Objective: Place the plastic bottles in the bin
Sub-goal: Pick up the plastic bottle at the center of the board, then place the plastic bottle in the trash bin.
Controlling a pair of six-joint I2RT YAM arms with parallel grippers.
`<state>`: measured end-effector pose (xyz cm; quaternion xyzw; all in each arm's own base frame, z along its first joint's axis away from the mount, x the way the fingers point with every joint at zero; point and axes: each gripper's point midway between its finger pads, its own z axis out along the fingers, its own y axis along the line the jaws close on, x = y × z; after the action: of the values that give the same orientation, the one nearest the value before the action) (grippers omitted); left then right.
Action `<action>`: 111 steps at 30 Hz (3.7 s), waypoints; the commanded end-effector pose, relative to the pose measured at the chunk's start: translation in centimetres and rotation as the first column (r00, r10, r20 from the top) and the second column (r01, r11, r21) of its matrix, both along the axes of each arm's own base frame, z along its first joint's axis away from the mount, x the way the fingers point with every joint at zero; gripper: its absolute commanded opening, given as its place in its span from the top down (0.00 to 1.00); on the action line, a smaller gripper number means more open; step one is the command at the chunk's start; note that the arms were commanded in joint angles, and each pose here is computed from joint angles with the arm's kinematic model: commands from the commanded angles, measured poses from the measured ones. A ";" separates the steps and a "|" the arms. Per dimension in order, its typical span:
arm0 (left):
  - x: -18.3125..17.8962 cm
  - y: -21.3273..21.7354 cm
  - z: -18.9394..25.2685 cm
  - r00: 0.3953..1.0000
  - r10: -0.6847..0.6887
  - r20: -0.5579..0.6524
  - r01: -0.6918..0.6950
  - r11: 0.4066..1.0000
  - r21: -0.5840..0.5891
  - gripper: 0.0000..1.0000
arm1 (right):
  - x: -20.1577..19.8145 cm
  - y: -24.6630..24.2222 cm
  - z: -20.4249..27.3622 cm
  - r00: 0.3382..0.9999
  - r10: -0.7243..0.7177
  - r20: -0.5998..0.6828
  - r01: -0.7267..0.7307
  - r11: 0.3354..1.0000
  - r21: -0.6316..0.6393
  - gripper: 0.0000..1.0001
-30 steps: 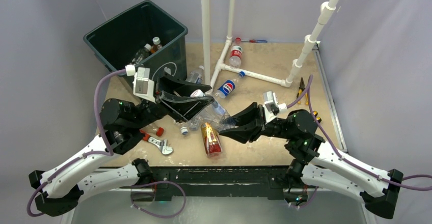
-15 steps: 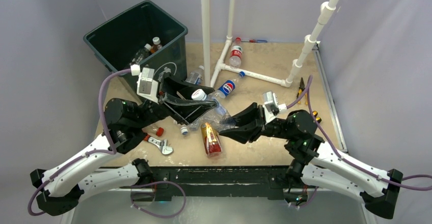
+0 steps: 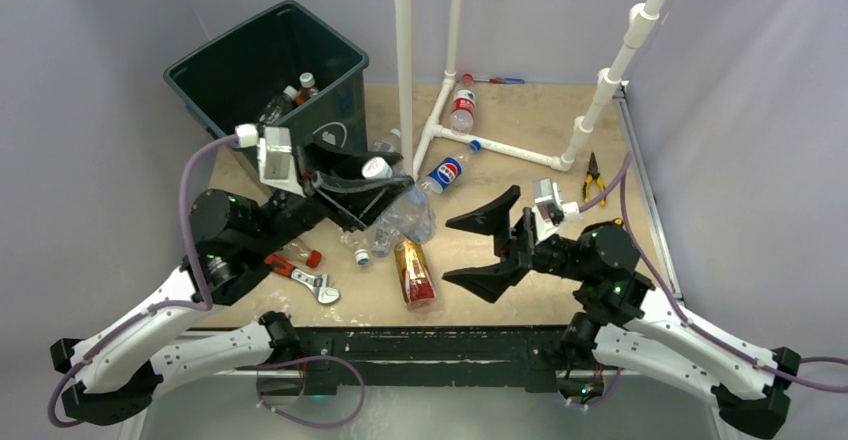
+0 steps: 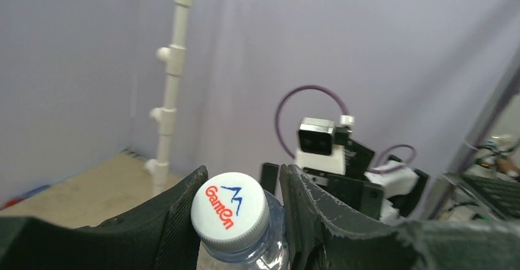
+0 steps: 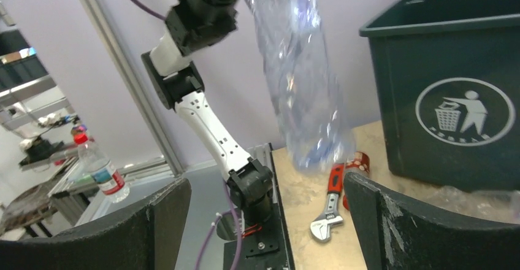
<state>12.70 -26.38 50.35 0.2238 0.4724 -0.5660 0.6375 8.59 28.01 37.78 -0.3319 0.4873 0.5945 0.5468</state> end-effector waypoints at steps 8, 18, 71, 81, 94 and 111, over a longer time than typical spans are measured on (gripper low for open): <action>10.5 13.8 5.4 0.530 0.846 0.050 -0.842 0.519 0.145 1.00 | 1.0 -5.1 0.4 0.974 -0.216 -0.071 0.217 0.976 0.001 0.01; 15.5 16.1 11.0 0.142 0.969 0.203 -0.988 0.127 0.087 1.00 | 0.9 -5.1 -2.1 0.971 -0.212 -0.108 0.210 0.977 -0.022 0.01; 15.3 23.7 -6.3 0.294 0.862 -0.413 -0.868 0.422 0.262 0.01 | 10.8 -5.5 -13.5 0.621 -0.656 -0.429 0.587 0.752 -0.301 0.01; 14.0 19.2 -8.9 0.461 0.800 -0.384 -0.645 0.599 0.474 0.01 | 12.5 -7.2 -16.4 0.457 -0.750 -0.478 0.668 0.644 -0.372 0.01; 10.8 16.2 -12.8 0.611 0.692 -0.385 -0.500 0.714 0.490 0.01 | 14.1 -4.8 -19.3 0.459 -0.737 -0.496 0.602 0.668 -0.437 0.01; 12.7 11.8 -13.5 0.663 0.656 -0.360 -0.433 0.728 0.531 0.01 | 13.4 0.6 -20.9 0.685 -0.600 -0.413 0.426 0.790 -0.441 0.04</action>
<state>24.94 -12.89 34.55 0.0106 0.8038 -0.2648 0.5325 22.46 26.54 15.08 -0.0199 0.8105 0.3576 0.4634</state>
